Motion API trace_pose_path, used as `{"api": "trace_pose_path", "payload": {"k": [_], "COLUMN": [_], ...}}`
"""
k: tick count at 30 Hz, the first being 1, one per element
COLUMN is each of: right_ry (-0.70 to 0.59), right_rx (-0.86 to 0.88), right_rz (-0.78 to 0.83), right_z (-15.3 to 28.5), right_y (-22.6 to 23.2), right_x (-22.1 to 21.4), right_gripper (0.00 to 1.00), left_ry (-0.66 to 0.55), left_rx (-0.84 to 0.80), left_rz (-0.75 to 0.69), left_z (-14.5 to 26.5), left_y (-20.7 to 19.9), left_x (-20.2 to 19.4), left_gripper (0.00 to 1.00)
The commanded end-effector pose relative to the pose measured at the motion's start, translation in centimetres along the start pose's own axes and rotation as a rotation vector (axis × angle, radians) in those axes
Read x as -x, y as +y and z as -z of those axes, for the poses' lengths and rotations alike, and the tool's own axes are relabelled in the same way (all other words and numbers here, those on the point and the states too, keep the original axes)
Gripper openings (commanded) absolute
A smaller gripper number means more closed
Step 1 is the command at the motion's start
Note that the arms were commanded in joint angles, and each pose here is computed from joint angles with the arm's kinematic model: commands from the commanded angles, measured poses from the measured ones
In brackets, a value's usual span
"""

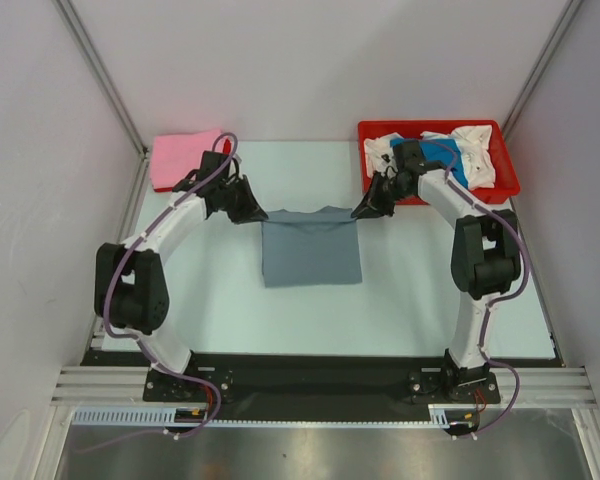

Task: Fold and stack the t-shirts
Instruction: Fold the tshirt

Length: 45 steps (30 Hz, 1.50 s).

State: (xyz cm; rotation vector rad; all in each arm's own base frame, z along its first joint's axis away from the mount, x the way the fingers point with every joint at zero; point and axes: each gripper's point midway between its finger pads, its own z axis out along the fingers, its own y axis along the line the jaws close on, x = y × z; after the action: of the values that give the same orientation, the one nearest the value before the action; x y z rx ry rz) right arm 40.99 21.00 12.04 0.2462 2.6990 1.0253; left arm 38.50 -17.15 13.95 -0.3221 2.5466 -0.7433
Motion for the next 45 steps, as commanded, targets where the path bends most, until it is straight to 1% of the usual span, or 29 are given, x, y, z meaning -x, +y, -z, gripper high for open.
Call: {"api": "trace_pose_path", "payload": {"k": [1, 7, 14, 20, 28, 34, 36, 38, 39, 40, 41, 42, 43, 44, 45], "right_ry": [-0.026, -0.025, -0.019, -0.037, -0.033, -0.055, -0.066, -0.072, -0.084, -0.091, -0.106, -0.121, -0.13, -0.14, -0.145], "right_rx": [0.005, 0.009, 0.01, 0.018, 0.016, 0.027, 0.032, 0.035, 0.036, 0.036, 0.032, 0.029, 0.027, 0.028, 0.021], "right_rz": [0.015, 0.009, -0.009, -0.004, -0.027, -0.022, -0.026, -0.042, -0.04, -0.039, -0.038, -0.03, -0.023, -0.024, -0.032], "right_z": [0.4, -0.7, -2.0, -2.2, -3.7, -4.5, -5.0, -5.7, -5.8, -6.0, -6.3, -6.4, -6.5, -6.5, -6.8], "right_y": [0.2, 0.0, -0.6, -0.1, -0.8, -0.6, -0.7, -1.1, -1.0, -1.0, -1.1, -1.0, -1.0, -0.9, -1.1], "right_x": [2.0, 3.4, 4.9, 6.5, 7.5, 8.9, 9.4, 9.8, 10.2, 10.4, 10.8, 11.2, 11.5, 11.8, 12.1], "right_gripper": [0.0, 0.0, 0.0, 0.0, 0.0, 0.0, 0.0, 0.01, 0.02, 0.05, 0.08, 0.1, 0.13, 0.14, 0.16], "left_ry": [-0.051, -0.061, -0.044, -0.053, -0.047, -0.057, -0.042, -0.053, -0.052, -0.069, -0.067, -0.045, -0.063, -0.071, -0.066], "left_rx": [-0.028, -0.024, -0.01, -0.003, -0.005, -0.008, -0.008, -0.022, -0.02, -0.025, -0.03, -0.013, -0.018, -0.013, 0.021], "left_rz": [-0.042, -0.029, -0.009, 0.0, 0.008, 0.009, 0.016, 0.013, 0.015, 0.006, 0.003, 0.0, -0.012, -0.015, -0.02], "left_z": [-0.2, -1.2, -3.2, -4.1, -5.8, -6.6, -7.3, -7.7, -8.3, -8.4, -8.8, -9.7, -9.7, -9.8, -10.2], "left_y": [-0.7, -0.4, 0.6, 1.1, 1.3, 1.5, 2.0, 1.9, 2.3, 2.2, 2.2, 2.9, 2.5, 2.6, 3.4], "left_x": [3.0, 4.4, 5.2, 6.4, 8.0, 8.9, 8.9, 9.4, 9.5, 10.1, 10.3, 10.0, 11.0, 11.4, 11.4], "left_gripper": [0.0, 0.0, 0.0, 0.0, 0.0, 0.0, 0.0, 0.0, 0.01, 0.03, 0.07, 0.09, 0.13, 0.26, 0.32]}}
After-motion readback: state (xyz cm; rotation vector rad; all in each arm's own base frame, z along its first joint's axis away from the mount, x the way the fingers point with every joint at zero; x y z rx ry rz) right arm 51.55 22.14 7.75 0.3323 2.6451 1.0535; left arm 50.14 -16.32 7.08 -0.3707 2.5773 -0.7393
